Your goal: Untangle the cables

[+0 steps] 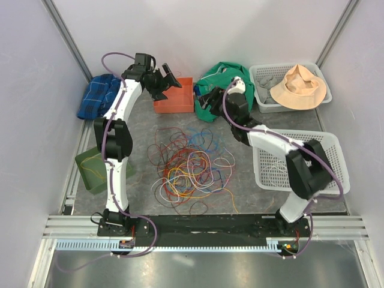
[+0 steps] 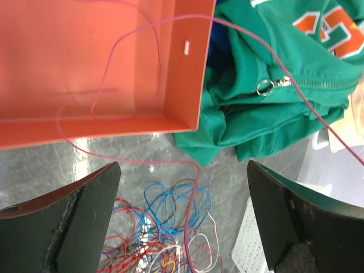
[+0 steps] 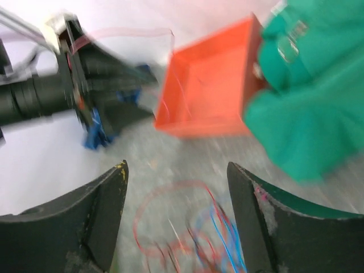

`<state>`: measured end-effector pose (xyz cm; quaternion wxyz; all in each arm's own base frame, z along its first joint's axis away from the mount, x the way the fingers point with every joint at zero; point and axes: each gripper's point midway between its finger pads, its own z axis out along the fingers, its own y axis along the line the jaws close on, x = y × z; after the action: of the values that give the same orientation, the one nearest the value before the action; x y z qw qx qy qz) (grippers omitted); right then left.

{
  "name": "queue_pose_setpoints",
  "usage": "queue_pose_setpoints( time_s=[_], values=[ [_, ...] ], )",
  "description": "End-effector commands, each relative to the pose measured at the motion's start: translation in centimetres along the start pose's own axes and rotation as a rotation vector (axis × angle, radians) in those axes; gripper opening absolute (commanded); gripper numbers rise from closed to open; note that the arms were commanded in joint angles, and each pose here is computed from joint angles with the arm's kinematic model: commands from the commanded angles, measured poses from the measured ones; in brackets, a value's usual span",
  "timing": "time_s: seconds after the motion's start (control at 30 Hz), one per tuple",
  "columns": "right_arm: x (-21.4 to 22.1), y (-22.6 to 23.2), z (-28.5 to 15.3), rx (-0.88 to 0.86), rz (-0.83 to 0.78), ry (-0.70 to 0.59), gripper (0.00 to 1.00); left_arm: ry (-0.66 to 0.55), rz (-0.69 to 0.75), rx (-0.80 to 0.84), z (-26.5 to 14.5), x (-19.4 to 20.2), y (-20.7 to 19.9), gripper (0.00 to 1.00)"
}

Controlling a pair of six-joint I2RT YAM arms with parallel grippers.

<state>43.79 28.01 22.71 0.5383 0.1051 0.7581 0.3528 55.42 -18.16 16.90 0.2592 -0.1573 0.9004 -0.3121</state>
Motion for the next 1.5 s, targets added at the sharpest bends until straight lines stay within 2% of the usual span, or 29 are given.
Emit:
queue_pose_setpoints(
  time_s=[0.0, 0.07, 0.1, 0.17, 0.2, 0.3, 0.4, 0.63, 0.87, 1.1, 1.23, 1.33, 1.43, 1.47],
  values=[
    [-4.0, 7.4, 3.4, -0.295, 0.074, -0.062, 0.73, -0.061, 0.081, 0.011, -3.0, -0.4, -2.4, 1.00],
    [-1.8, 6.4, 6.0, -0.268, 0.082, 0.007, 0.70, -0.072, 0.093, -0.017, -2.8, -0.4, -1.9, 1.00],
    [-2.9, 7.3, 6.8, -0.298, 0.102, -0.003, 0.73, -0.075, 0.102, -0.027, -2.7, -0.4, -1.7, 1.00],
    [-2.3, 7.4, 7.7, -0.375, 0.162, 0.016, 0.78, -0.081, 0.118, -0.045, -2.4, -0.4, -1.4, 1.00],
    [-2.7, 7.5, 7.7, -0.403, 0.244, 0.019, 0.84, -0.083, 0.124, -0.050, -2.2, -0.3, -1.4, 1.00],
    [-3.6, 7.9, 8.0, -0.494, 0.366, -0.003, 0.89, -0.088, 0.128, -0.074, -1.7, -0.3, -0.9, 1.00],
    [-4.7, 7.8, 8.5, -0.590, 0.483, -0.045, 0.89, -0.080, 0.129, -0.085, -1.1, 0.0, -0.6, 1.00],
    [-5.4, 7.8, 10.7, -0.674, 0.613, -0.047, 0.84, -0.079, 0.148, -0.115, -0.8, 0.7, -0.4, 1.00],
    [-6.3, 8.9, 11.6, -0.765, 0.698, -0.027, 0.83, -0.074, 0.147, -0.130, -0.2, 1.4, -0.5, 1.00],
    [-5.4, 8.8, 13.1, -0.754, 0.723, 0.019, 0.82, -0.068, 0.153, -0.127, 0.1, 2.0, -1.0, 1.00],
    [-5.4, 9.1, 13.9, -0.755, 0.718, 0.031, 0.78, -0.059, 0.165, -0.126, 0.2, 2.8, -1.6, 1.00],
    [-5.5, 9.3, 14.4, -0.753, 0.720, 0.033, 0.69, -0.052, 0.175, -0.133, 0.3, 3.5, -1.8, 1.00],
    [-5.8, 9.4, 14.7, -0.755, 0.727, 0.028, 0.56, -0.042, 0.176, -0.145, 0.5, 4.1, -1.5, 1.00],
    [-6.3, 9.5, 14.7, -0.758, 0.728, 0.016, 0.47, -0.041, 0.176, -0.149, 0.4, 4.2, -1.4, 1.00]
  ],
)
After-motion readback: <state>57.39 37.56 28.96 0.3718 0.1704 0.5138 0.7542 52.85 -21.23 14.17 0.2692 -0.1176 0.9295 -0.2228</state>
